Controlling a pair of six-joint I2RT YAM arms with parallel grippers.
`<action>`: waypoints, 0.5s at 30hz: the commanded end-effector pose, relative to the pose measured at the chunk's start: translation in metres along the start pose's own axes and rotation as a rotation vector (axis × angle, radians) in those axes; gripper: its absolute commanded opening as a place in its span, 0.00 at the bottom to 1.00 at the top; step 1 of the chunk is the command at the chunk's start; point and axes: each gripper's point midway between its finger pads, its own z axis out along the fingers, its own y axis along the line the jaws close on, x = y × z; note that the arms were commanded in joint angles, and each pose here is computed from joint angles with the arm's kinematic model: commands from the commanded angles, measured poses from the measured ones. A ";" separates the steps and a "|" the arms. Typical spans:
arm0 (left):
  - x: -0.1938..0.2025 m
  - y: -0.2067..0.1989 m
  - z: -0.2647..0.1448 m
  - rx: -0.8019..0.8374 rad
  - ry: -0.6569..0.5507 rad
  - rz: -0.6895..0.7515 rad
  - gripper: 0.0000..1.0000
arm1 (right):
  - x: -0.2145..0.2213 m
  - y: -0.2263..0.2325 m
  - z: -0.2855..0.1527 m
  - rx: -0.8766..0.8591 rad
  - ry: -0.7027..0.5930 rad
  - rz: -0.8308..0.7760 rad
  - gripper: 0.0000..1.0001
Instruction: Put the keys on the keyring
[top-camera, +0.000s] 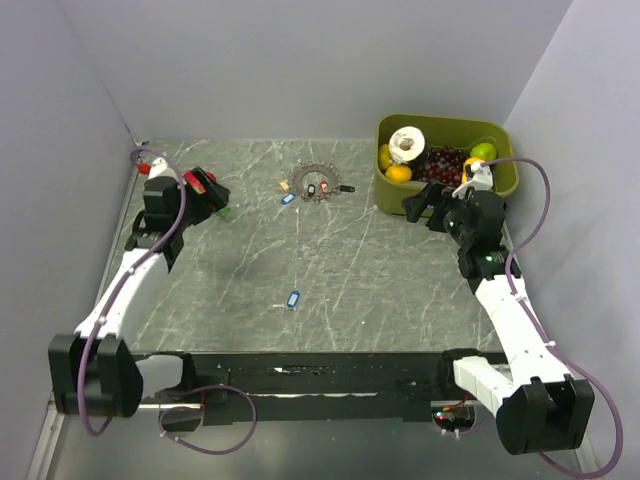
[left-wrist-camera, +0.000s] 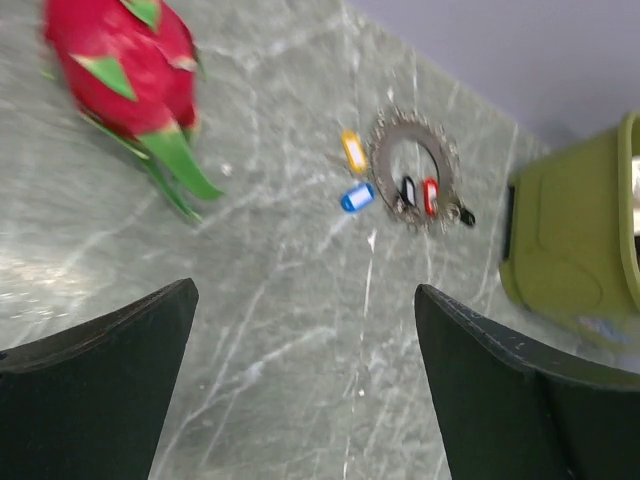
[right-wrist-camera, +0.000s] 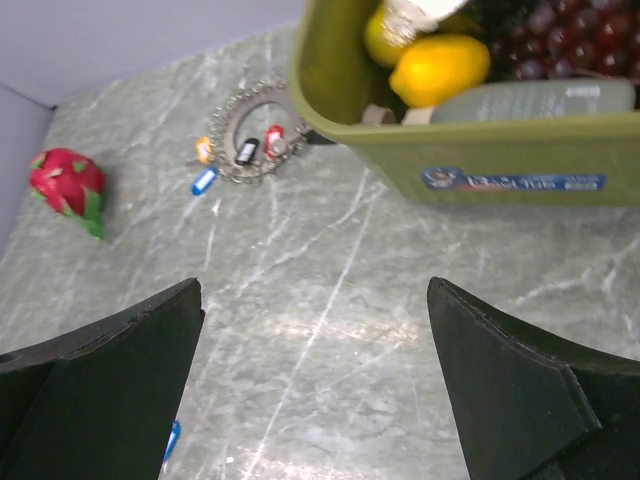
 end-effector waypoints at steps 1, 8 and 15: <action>0.004 -0.039 0.028 0.191 0.080 0.014 0.96 | -0.009 0.017 -0.012 -0.052 0.007 -0.028 1.00; 0.041 -0.111 0.109 0.245 0.228 0.140 0.98 | -0.002 0.021 -0.008 -0.022 0.081 -0.050 1.00; 0.110 -0.157 0.216 0.222 0.331 0.259 0.86 | 0.001 0.023 -0.005 -0.018 0.117 -0.076 1.00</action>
